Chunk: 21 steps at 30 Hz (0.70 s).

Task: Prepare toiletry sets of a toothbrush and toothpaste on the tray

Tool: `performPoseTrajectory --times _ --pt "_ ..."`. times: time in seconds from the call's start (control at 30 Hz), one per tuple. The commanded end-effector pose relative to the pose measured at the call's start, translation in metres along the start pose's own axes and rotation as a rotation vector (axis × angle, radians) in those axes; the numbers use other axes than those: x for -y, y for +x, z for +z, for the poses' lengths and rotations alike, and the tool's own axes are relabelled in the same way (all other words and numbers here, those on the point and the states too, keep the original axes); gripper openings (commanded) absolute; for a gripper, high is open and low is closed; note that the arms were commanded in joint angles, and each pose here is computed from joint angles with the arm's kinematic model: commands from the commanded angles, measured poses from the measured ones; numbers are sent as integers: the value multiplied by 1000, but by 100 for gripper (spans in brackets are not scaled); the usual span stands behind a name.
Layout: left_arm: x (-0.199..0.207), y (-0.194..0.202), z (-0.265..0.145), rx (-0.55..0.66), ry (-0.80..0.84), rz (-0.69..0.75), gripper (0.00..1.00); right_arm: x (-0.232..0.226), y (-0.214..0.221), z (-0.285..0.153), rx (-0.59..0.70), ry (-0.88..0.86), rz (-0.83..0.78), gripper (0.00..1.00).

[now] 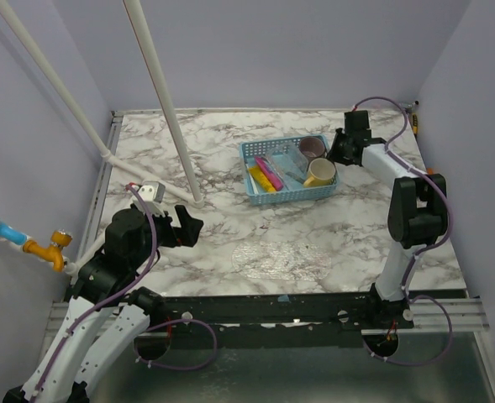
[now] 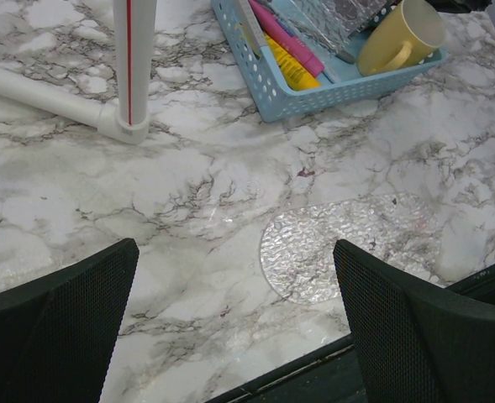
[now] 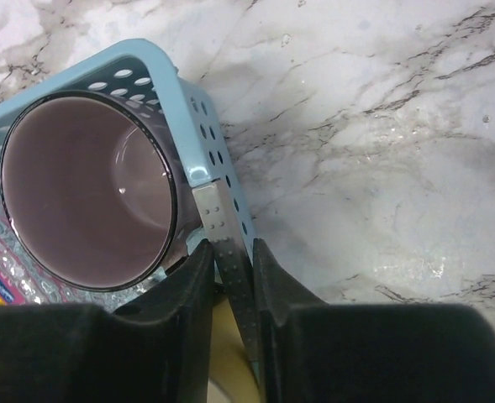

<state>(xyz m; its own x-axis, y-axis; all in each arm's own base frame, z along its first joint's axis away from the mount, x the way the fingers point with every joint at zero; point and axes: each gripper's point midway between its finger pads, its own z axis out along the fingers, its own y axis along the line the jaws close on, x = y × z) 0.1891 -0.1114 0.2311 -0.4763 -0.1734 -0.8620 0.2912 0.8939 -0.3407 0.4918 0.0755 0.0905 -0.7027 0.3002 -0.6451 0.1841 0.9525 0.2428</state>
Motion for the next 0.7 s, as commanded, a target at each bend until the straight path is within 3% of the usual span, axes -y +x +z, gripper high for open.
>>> performPoseTrajectory --times 0.0,0.27,0.67 --pt "-9 15 3 -35 -24 9 99 -1 25 1 -100 -33 -10 18" --pt "-2 1 -4 2 -6 9 99 -1 51 -8 -138 -47 -11 4" --pt "-2 0 -5 12 -2 9 99 -10 89 -47 -143 -33 -100 0"
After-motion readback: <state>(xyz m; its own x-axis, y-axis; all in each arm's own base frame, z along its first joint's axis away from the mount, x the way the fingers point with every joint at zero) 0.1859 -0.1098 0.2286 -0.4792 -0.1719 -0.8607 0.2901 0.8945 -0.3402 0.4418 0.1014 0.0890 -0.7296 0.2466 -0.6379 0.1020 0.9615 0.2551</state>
